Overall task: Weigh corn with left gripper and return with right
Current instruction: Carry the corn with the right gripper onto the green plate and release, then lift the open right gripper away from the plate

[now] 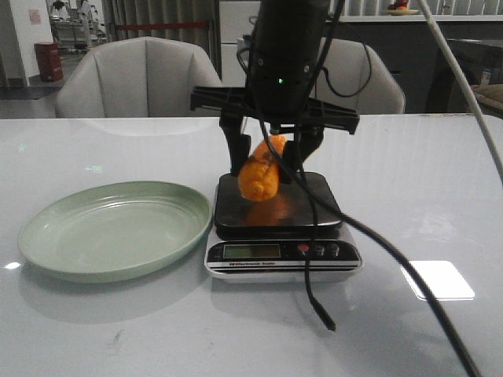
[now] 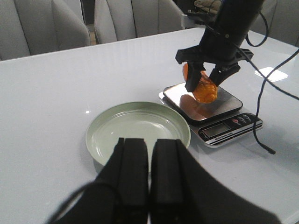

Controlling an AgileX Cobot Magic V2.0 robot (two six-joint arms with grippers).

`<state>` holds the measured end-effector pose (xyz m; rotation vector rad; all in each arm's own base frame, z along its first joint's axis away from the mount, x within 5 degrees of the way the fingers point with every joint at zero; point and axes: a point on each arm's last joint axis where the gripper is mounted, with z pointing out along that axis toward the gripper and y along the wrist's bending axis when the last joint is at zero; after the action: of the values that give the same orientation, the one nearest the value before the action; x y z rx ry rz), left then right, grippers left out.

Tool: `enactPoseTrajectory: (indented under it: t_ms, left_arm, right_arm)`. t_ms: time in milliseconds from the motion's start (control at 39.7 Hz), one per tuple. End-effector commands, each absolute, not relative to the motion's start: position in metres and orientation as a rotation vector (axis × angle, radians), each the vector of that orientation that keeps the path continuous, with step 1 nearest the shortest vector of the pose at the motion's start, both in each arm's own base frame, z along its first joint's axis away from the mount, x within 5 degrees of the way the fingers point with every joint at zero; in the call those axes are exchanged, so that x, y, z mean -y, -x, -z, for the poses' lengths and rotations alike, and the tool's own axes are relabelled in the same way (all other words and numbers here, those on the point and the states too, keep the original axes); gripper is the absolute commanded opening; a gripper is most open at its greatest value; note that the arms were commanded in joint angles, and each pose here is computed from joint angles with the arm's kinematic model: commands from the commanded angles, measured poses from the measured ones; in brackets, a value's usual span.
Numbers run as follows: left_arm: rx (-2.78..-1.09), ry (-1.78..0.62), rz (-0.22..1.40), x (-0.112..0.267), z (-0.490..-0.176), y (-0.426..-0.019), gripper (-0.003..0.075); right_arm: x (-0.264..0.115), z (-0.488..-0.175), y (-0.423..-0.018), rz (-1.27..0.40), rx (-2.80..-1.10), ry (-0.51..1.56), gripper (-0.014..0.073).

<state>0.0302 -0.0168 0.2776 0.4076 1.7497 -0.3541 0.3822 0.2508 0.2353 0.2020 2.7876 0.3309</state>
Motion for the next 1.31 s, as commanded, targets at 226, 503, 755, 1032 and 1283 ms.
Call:
enactPoseTrajectory:
  t_ms: [226,503,755,1032,1283]
  left_arm:
    - [-1.656,-0.382,0.379,0.017,-0.293,-0.031,0.0113]
    - [-1.656,-0.382,0.379,0.017,-0.293,-0.031,0.0113]
    - [-1.656,-0.382,0.379,0.017,-0.293,-0.031,0.0113]
    - [-1.658,-0.383,0.379,0.017,-0.293,-0.031,0.0113]
    - [-1.661,-0.384,0.379,0.017,-0.292,-0.031,0.0113]
  right_arm:
    - [-0.321,-0.274,-0.34,-0.556,-2.635,0.148,0.0145]
    - [-0.356,-0.25,-0.326,-0.602,-2.618,0.235,0.0259]
    - [-0.361,-0.236,-0.33,-0.6,-2.622,0.233,0.0552]
    - [-0.343,-0.252,-0.34,-0.555,-2.66,0.19,0.0566]
    - [-0.299,-0.294,-0.345,-0.405,-2.738,0.292,0.0566]
